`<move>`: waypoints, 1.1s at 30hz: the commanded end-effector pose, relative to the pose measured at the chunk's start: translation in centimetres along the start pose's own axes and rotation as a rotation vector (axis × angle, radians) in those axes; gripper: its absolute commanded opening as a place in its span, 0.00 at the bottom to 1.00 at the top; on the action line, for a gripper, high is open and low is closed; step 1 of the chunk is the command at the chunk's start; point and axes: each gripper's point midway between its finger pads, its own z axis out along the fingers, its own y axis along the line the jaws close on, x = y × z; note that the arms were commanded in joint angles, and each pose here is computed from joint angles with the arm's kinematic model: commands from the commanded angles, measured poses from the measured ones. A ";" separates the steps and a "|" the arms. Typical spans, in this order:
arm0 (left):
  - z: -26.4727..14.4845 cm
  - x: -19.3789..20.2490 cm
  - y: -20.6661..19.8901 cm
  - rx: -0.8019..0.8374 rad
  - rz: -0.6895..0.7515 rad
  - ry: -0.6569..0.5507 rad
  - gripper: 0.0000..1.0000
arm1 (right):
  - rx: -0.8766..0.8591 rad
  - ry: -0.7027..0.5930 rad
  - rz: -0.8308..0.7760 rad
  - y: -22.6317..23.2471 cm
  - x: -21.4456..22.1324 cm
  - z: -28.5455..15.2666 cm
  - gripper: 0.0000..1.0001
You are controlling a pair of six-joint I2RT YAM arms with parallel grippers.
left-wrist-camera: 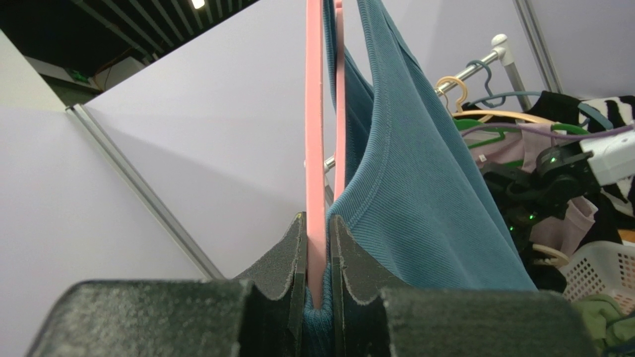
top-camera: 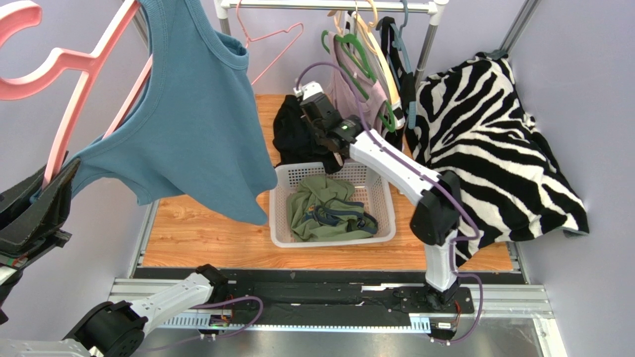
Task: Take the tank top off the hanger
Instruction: Pick up the hanger at the center of the board.
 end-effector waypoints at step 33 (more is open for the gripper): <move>0.1 -2.6 1.8 -0.096 -0.004 -0.089 0.00 | 0.004 -0.768 0.416 -11.4 -18.4 -28.4 0.00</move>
